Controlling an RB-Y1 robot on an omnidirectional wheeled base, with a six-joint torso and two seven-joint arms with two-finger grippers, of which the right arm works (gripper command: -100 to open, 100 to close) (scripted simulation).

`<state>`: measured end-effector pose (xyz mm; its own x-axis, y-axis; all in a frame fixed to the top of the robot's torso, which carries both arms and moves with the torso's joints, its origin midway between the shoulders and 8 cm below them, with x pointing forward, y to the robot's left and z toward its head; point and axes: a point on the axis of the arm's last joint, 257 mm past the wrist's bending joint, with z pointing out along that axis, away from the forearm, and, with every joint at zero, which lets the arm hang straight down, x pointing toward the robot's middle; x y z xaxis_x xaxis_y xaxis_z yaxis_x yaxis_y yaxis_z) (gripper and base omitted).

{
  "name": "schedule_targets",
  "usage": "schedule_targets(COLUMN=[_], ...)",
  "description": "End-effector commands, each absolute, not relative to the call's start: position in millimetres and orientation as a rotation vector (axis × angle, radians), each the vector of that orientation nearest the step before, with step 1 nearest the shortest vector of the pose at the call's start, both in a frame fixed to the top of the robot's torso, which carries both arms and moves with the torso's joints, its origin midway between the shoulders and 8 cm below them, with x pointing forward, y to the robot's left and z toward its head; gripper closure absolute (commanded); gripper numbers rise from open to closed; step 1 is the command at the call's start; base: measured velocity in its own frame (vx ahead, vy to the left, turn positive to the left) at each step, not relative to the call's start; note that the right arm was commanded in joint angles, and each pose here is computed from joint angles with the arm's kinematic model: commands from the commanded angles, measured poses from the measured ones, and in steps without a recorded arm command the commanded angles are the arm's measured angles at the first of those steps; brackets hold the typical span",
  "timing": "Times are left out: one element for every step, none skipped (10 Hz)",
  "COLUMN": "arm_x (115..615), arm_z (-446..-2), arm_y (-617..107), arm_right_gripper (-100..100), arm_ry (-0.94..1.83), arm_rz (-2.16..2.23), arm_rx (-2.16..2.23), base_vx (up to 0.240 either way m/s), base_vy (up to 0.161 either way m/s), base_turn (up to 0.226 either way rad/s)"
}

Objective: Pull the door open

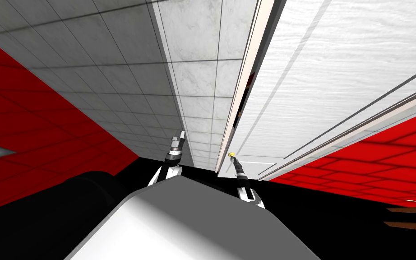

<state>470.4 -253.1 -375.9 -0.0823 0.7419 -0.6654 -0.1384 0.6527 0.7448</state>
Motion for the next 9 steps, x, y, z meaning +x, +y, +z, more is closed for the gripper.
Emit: schedule_targets(arm_x=[464.5,464.3,464.3,464.1,464.1,463.7,463.7,463.7,463.7], arm_z=[-386.1,-385.9,-385.9,-385.8,-385.8,-385.7,-385.7,-385.7,-385.7], arm_y=[-234.5,-239.6,-239.6,-244.6,-244.6,-249.7,-249.7,-249.7,-249.7], arm_right_gripper=[100,100,100,100,100,100,100,100,100], arm_ry=[1.499,1.485,1.484,1.468,1.468,1.452,1.450,1.450,1.450], arm_rz=[0.840,0.867,0.869,0.895,0.898,0.921,0.927,0.927,0.927], arm_rx=[0.564,0.610,0.613,0.658,0.661,0.703,0.709,0.709,0.709], base_vx=[-0.034,-0.031,-0.029,-0.031,-0.022,-0.039,-0.041,-0.021,0.000], base_vy=[-0.016,-0.020,-0.003,-0.002,-0.021,-0.017,-0.002,0.005,0.000], base_turn=[0.042,0.052,0.072,0.077,0.058,0.109,0.047,0.014,0.000])
